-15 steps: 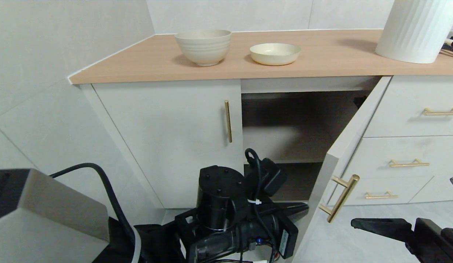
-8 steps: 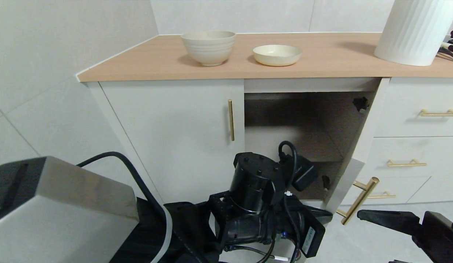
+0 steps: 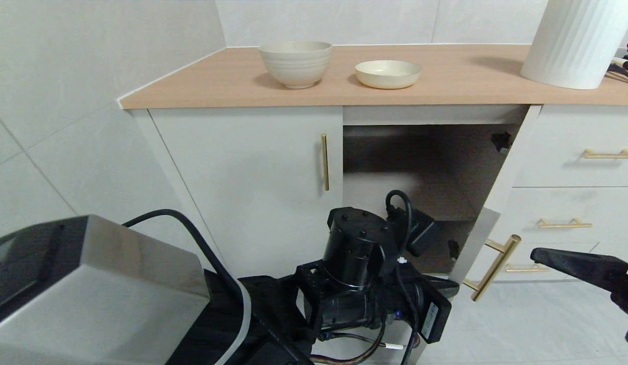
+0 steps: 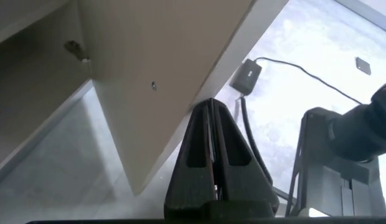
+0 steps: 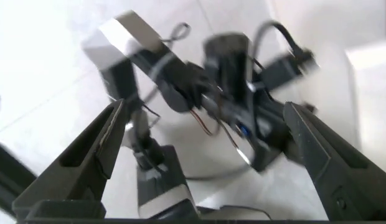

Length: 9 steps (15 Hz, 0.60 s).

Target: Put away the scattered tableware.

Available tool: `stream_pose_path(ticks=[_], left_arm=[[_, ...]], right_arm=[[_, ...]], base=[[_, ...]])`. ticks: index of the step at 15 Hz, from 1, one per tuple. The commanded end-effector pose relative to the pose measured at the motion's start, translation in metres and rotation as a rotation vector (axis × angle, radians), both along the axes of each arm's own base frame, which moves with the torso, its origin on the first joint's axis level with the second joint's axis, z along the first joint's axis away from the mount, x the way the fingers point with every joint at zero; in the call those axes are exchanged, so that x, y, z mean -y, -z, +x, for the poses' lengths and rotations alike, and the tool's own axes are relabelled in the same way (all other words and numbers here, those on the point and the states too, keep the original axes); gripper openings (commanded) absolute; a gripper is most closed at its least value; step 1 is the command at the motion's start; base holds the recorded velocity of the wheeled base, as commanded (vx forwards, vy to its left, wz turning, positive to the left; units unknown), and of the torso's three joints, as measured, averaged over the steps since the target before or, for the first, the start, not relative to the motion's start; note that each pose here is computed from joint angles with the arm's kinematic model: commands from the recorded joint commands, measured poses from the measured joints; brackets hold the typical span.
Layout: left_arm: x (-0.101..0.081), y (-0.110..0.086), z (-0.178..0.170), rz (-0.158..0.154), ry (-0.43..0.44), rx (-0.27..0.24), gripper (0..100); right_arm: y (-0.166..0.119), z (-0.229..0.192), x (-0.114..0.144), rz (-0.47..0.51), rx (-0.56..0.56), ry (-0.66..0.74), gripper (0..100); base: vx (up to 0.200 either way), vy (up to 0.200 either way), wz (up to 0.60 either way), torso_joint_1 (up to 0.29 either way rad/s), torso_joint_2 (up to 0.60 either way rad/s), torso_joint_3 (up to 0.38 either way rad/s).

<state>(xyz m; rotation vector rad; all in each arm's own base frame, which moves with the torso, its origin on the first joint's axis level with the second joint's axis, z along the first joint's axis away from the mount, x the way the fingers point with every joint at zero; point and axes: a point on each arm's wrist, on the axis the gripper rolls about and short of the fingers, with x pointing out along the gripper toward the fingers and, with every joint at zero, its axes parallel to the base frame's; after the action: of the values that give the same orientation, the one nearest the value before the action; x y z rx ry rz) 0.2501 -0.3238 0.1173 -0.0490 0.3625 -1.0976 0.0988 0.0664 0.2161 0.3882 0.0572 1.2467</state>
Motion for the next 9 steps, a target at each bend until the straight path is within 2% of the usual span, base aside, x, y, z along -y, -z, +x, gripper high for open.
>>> stream_pose_path(ticks=[1, 4, 7, 9], left_arm=[[0.019, -0.015, -0.005, -0.054, 0.039, 0.040, 0], [0.028, -0.019, -0.018, -0.067, 0.076, 0.050, 0], [0.078, -0.026, -0.081, -0.093, 0.262, 0.060, 0], [0.091, -0.027, -0.109, -0.100, 0.329, 0.082, 0]], right_arm=[[-0.020, -0.001, -0.001, 0.028, 0.064, -0.044, 100], [-0.024, 0.000, -0.001, 0.031, 0.076, -0.051, 100], [-0.040, -0.007, 0.002, 0.048, 0.114, -0.050, 100], [-0.044, -0.012, 0.005, 0.050, 0.116, -0.048, 100]], base=[[0.000, 0.000, 0.00, 0.000, 0.00, 0.000], [0.000, 0.000, 0.00, 0.000, 0.00, 0.000], [0.000, 0.000, 0.00, 0.000, 0.00, 0.000], [0.000, 0.000, 0.00, 0.000, 0.00, 0.000]])
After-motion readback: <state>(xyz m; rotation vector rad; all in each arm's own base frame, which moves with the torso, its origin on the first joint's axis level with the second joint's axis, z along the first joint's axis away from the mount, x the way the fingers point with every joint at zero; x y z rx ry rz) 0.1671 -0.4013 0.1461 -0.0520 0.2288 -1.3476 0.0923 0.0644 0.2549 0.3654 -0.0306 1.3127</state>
